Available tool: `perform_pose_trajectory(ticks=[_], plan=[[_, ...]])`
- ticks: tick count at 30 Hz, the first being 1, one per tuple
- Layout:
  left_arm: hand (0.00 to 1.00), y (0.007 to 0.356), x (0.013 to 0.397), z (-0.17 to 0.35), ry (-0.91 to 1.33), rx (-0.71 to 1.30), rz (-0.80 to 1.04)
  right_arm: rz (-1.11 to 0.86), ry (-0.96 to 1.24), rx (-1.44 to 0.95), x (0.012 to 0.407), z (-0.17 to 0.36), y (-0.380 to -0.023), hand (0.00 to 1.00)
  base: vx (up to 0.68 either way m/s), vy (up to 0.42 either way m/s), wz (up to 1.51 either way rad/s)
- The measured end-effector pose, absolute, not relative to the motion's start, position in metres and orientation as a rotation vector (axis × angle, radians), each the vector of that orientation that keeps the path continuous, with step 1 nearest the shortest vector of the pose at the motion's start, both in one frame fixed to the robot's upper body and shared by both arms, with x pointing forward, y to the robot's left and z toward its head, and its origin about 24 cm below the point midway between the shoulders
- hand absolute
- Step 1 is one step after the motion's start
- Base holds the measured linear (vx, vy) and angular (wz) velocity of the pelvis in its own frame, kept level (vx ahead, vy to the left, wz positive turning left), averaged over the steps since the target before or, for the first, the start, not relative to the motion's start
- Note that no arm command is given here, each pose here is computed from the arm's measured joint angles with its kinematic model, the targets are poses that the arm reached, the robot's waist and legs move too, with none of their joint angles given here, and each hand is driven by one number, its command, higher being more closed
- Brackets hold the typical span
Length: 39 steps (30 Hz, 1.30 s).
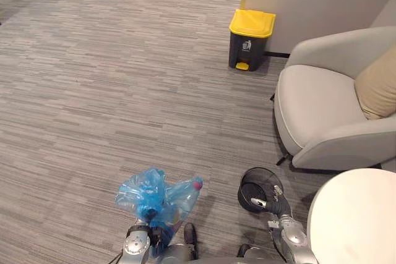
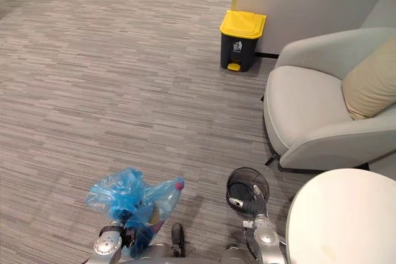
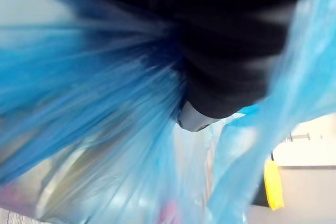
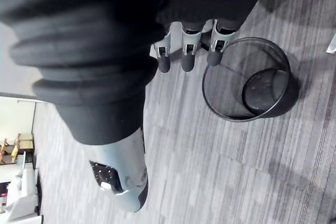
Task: Gather rubbish on tea table into small bin, then transfer packed bag to large trash can.
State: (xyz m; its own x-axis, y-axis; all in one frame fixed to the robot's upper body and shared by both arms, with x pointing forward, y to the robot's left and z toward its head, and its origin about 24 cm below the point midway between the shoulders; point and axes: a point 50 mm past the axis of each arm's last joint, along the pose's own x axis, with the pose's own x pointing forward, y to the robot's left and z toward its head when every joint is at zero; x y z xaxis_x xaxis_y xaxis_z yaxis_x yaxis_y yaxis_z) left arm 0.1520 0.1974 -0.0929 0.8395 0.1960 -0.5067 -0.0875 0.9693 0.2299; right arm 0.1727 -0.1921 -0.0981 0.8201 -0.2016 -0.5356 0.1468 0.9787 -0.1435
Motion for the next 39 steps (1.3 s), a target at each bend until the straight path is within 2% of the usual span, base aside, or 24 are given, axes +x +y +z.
perform_pose_trajectory(ticks=[3,10,15,22,25,30,39], plan=[[1.00,0.198,0.150,-0.088,0.535,0.201,0.158,-0.179,0.587,-0.095,0.175,-0.099,-0.189,0.00,0.21,0.093,0.24],[1.00,0.208,0.176,-0.069,0.435,0.225,0.177,-0.190,0.599,-0.106,0.170,-0.100,-0.194,0.00,0.23,-0.040,0.35],[1.00,0.197,0.179,-0.070,0.428,0.199,0.152,-0.207,0.609,-0.104,0.162,-0.100,-0.198,0.00,0.41,-0.181,0.45],[1.00,0.184,0.172,-0.066,0.411,0.129,0.167,-0.209,0.402,-0.083,0.189,-0.062,-0.193,0.00,0.41,-0.089,-0.37],[1.00,0.183,0.173,-0.064,0.402,0.124,0.164,-0.222,0.396,-0.076,0.192,-0.061,-0.192,0.00,0.30,0.132,-0.63],[1.00,0.178,0.170,-0.071,0.444,0.108,0.161,-0.258,0.519,-0.053,0.178,-0.084,-0.196,0.00,0.37,0.328,-0.62],[1.00,0.197,0.167,-0.071,0.460,0.179,0.170,-0.216,0.603,-0.062,0.175,-0.100,-0.185,0.00,0.35,0.182,-0.50]])
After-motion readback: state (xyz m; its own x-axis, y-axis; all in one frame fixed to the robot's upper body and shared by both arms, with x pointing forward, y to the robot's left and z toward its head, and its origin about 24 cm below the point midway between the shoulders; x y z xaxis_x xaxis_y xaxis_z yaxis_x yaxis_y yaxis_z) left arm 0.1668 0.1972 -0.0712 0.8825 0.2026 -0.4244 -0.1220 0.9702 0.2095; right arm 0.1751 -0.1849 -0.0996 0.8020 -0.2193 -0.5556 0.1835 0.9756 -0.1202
